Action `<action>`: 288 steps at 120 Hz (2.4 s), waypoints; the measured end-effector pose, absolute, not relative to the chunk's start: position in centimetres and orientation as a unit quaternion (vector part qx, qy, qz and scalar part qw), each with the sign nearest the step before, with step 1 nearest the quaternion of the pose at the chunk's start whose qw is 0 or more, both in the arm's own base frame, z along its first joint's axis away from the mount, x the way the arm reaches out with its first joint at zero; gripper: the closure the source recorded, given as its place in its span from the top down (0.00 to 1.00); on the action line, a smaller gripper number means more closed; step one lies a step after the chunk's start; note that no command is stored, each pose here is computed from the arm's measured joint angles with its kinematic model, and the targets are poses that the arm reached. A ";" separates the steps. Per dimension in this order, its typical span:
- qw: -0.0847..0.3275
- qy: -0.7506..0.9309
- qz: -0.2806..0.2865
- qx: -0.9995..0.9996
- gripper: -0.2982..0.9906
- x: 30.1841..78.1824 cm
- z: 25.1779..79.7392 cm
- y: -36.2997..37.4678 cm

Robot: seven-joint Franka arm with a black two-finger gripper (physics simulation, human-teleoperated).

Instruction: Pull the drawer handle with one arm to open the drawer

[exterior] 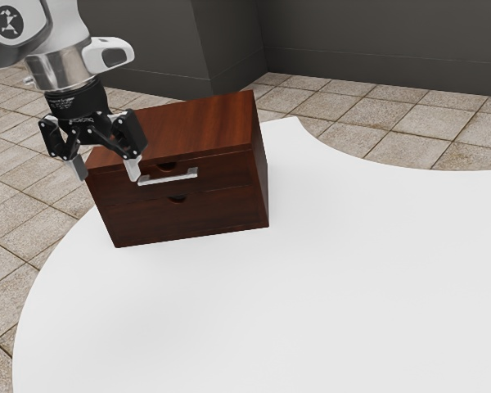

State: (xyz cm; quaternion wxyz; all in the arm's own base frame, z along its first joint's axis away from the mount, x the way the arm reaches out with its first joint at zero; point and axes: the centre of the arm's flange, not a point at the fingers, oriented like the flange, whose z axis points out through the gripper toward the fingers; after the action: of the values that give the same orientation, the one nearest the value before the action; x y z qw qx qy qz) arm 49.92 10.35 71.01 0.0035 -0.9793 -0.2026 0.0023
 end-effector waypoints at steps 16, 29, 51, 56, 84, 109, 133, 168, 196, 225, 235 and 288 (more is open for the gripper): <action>0.004 -0.203 0.002 -0.979 0.77 49.9 71.0 10.4; 0.003 -0.203 0.003 -0.979 0.77 49.9 71.0 10.4; 0.003 -0.203 -0.013 -0.979 0.77 49.6 72.7 10.3; 0.003 -0.203 -0.035 -0.979 0.77 48.9 75.1 10.1; -0.004 -0.188 -0.117 -0.975 0.77 43.6 84.7 7.3; -0.012 -0.188 -0.097 -0.977 0.77 43.1 84.5 7.3; -0.019 -0.202 -0.086 -0.975 0.77 43.8 83.5 9.0; -0.029 -0.204 -0.065 -0.976 0.77 46.8 80.8 10.1; -0.025 -0.204 -0.047 -0.978 0.77 46.8 78.1 9.5; -0.003 -0.173 -0.017 -0.985 0.77 41.4 73.7 3.4; 0.004 -0.174 -0.017 -0.985 0.77 39.1 72.4 2.4; -0.004 -0.097 -0.072 -0.993 0.77 28.5 71.1 -2.6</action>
State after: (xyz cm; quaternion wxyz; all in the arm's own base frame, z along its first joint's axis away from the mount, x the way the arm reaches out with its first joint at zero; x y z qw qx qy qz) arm 28.48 -2.56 71.14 -0.0038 -0.9926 -0.0971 -0.0722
